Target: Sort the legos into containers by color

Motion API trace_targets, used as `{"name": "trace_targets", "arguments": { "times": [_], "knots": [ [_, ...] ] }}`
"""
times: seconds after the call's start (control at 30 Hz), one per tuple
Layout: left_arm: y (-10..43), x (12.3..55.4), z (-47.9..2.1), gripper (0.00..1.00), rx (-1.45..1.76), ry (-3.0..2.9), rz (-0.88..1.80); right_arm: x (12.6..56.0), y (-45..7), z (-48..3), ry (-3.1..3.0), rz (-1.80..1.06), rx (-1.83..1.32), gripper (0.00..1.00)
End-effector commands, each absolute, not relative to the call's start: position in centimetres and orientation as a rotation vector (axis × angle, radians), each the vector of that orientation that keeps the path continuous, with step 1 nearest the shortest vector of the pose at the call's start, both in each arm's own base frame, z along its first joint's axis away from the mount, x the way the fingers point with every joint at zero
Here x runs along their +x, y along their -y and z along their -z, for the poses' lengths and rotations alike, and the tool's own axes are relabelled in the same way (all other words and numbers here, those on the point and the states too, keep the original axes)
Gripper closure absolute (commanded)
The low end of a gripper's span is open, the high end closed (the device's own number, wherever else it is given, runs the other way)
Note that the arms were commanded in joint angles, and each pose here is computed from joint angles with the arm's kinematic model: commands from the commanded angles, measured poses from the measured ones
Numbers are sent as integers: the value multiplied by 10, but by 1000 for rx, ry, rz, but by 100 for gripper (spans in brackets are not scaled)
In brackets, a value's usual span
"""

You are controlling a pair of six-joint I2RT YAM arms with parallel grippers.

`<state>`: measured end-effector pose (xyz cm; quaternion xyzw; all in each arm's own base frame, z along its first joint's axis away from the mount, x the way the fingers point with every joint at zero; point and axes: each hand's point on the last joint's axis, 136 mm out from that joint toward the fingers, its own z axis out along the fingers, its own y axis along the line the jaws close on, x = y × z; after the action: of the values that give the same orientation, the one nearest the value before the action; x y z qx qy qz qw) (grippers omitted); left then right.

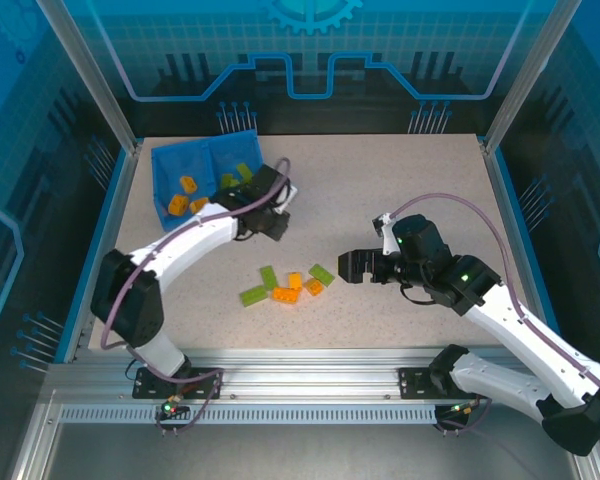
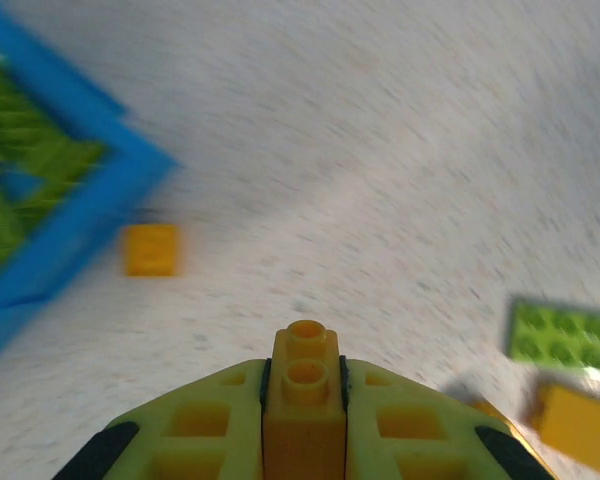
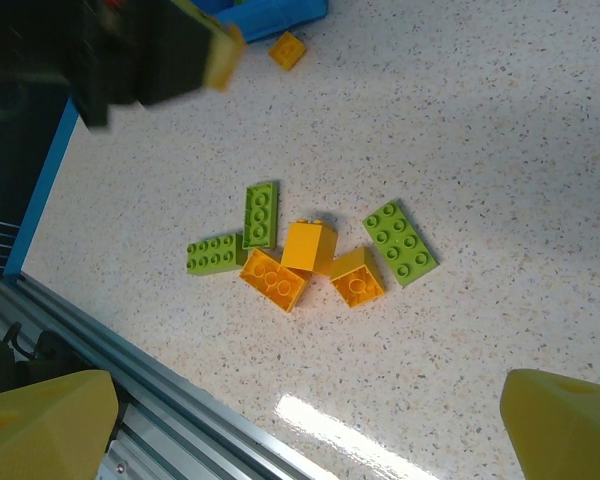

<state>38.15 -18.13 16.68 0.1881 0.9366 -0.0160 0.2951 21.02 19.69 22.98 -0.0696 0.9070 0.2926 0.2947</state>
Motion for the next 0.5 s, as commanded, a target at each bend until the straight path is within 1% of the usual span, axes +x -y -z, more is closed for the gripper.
{"name": "trace_targets", "arguments": {
  "times": [0.0, 0.1, 0.2, 0.33, 0.47],
  "knots": [
    [97, 416, -208, 92, -55, -2415, -52, 211, -194, -232, -2392, -776, -189, 0],
    [17, 431, -214, 92, -509, -2378, -56, 210, -193, -231, -2394, -776, -181, 0],
    [-33, 444, -202, 92, -805, -2375, -44, 209, -192, -231, -2392, -778, -176, 0],
    [-64, 465, -175, 92, -978, -2416, -80, 207, -188, -233, -2382, -772, -158, 0],
    [-80, 488, -151, 84, -1075, -2437, -66, 204, -182, -236, -2377, -761, -145, 0]
  ]
}}
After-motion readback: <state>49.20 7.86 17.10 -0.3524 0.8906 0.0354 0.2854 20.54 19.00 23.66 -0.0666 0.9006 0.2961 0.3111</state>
